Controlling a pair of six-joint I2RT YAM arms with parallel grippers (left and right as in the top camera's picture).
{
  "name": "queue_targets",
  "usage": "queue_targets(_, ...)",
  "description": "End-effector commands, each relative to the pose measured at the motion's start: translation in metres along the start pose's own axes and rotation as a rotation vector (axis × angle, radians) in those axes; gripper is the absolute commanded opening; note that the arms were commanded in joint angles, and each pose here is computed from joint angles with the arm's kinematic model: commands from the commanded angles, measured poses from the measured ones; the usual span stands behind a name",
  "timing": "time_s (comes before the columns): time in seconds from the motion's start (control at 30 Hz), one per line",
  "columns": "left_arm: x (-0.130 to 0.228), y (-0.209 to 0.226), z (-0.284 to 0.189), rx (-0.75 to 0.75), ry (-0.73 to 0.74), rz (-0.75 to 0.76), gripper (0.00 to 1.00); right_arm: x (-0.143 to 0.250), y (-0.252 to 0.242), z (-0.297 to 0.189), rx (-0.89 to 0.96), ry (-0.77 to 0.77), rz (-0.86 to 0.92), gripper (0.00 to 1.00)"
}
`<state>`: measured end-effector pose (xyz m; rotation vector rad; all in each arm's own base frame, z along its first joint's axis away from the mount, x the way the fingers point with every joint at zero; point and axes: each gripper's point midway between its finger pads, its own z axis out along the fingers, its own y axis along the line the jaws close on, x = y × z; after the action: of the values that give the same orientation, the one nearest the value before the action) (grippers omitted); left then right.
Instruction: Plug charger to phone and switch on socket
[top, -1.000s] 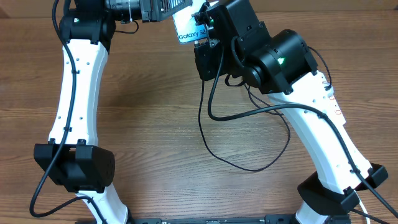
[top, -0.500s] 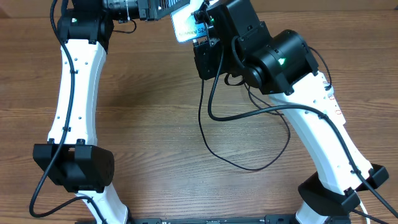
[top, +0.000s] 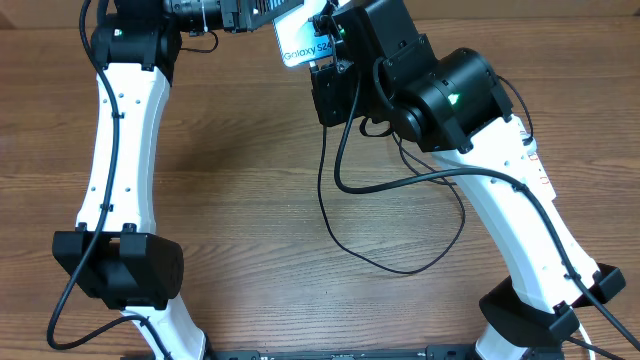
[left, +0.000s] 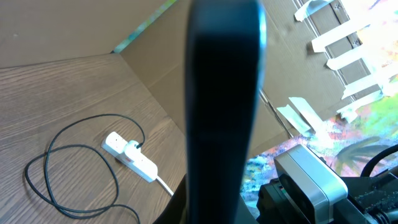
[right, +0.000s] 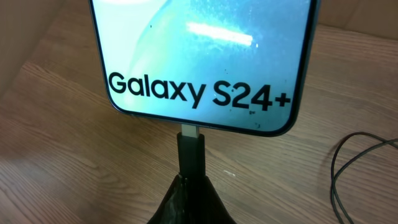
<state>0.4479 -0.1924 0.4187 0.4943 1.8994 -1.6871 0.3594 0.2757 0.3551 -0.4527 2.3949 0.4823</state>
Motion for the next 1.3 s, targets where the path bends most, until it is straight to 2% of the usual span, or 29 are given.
queue_targets(0.0, 0.013, -0.024, 0.005, 0.094, 0.072, -0.012, 0.04, -0.03, 0.005, -0.03, -0.022, -0.145, 0.022, 0.04)
queue_targets(1.27, 0.017, -0.029, 0.004, 0.125, 0.1, -0.062, 0.04, -0.041, 0.011, -0.032, -0.05, -0.191, 0.042, 0.04)
